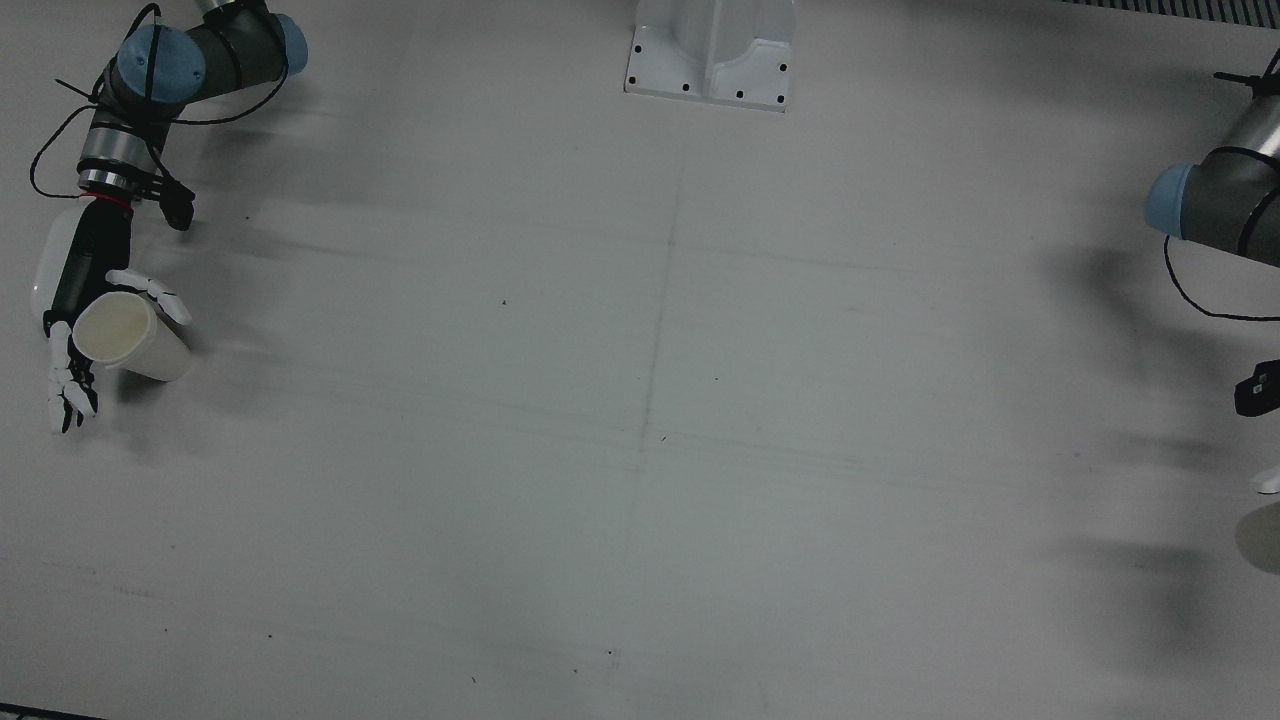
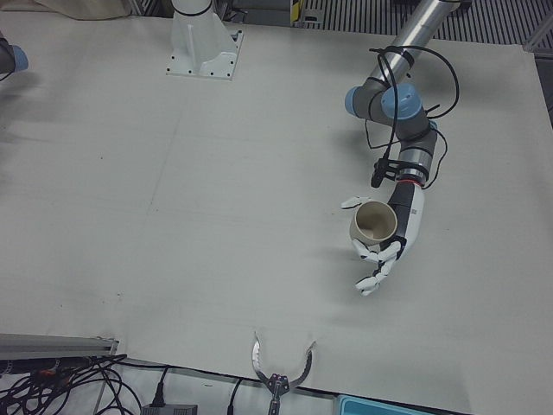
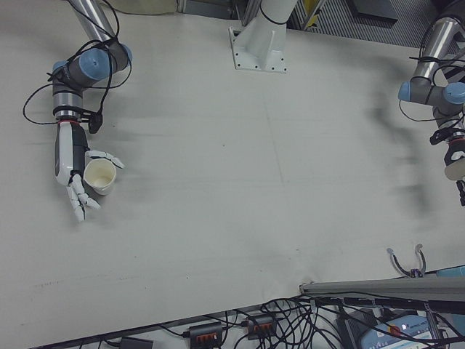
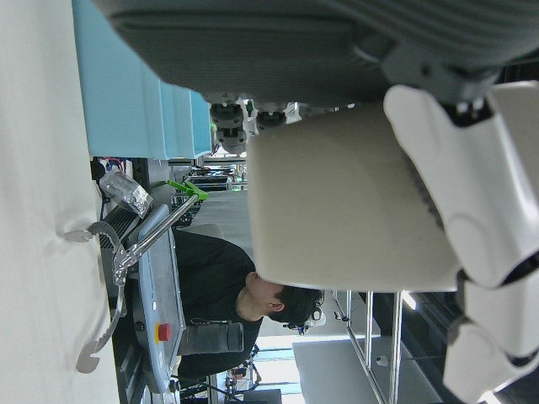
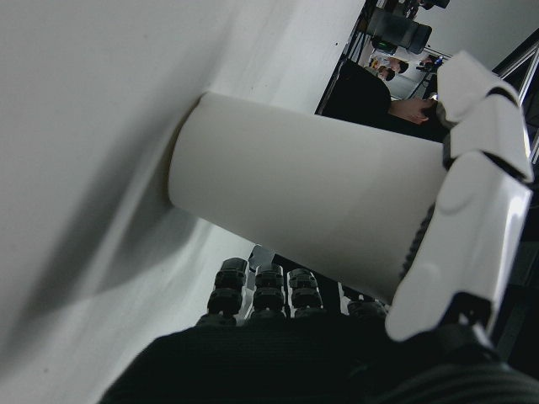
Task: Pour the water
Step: 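Close the right hand fingers around the white cup, then raise both cups up toward the middle of the table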
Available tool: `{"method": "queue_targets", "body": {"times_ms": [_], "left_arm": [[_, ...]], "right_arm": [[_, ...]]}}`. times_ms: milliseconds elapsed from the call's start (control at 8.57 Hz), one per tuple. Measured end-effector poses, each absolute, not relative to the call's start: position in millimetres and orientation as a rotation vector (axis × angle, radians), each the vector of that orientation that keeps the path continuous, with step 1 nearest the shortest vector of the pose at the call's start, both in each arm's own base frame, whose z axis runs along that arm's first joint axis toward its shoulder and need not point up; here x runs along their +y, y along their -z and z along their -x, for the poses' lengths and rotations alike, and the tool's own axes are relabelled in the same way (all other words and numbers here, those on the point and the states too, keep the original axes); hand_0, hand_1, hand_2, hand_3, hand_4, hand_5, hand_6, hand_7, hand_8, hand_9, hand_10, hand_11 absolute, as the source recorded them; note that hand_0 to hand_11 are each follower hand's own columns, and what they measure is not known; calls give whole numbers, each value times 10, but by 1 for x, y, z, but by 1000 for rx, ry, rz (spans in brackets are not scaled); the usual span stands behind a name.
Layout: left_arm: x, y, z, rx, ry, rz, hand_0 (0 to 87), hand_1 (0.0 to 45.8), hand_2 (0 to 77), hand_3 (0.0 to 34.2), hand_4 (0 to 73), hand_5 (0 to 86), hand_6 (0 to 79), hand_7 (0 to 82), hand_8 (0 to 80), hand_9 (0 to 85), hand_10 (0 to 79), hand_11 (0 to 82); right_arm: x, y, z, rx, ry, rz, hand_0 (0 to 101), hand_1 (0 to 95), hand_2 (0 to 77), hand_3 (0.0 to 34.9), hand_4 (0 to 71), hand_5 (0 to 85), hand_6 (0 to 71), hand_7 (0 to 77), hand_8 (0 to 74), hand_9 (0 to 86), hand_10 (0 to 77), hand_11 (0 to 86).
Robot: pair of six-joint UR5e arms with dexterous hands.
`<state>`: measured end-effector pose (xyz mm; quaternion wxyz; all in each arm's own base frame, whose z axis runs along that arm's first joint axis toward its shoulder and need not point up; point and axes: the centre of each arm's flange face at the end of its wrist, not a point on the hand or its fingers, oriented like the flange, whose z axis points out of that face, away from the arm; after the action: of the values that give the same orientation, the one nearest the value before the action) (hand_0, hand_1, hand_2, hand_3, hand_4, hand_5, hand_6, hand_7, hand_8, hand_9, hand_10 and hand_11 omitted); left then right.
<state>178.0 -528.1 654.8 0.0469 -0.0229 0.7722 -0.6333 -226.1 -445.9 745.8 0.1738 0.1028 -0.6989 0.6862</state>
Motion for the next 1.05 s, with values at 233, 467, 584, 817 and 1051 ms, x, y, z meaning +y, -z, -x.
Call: {"method": "queue_targets", "body": {"times_ms": [233, 467, 584, 817, 1051], "left_arm": [[-527, -657, -178, 2351, 1935, 68, 458, 76, 267, 0, 415, 502, 136, 229, 98, 164, 82, 120], [-527, -661, -177, 2347, 1940, 64, 458, 76, 267, 0, 415, 502, 136, 229, 98, 164, 82, 120], [-527, -662, -177, 2346, 1941, 63, 459, 76, 245, 0, 415, 502, 136, 229, 98, 164, 82, 120], [-527, -661, -177, 2348, 1940, 64, 458, 71, 262, 0, 415, 496, 136, 229, 98, 164, 82, 120], [-528, -652, -180, 2348, 1931, 75, 459, 76, 262, 0, 415, 496, 125, 229, 98, 164, 82, 120]], "right_arm": [[-446, -746, 226, -1981, -1946, -293, 488, 175, 218, 0, 169, 349, 65, 125, 71, 125, 93, 136], [-443, -746, 230, -1977, -1940, -285, 500, 180, 262, 0, 224, 524, 87, 153, 98, 169, 109, 169], [-442, -746, 231, -1977, -1939, -282, 547, 191, 333, 0, 251, 584, 93, 164, 115, 185, 125, 185], [-447, -743, 225, -1991, -1948, -290, 533, 185, 371, 0, 251, 584, 93, 164, 115, 185, 125, 185], [-465, -720, 202, -2057, -1968, -327, 522, 169, 425, 0, 295, 600, 114, 158, 115, 185, 93, 191]]}}
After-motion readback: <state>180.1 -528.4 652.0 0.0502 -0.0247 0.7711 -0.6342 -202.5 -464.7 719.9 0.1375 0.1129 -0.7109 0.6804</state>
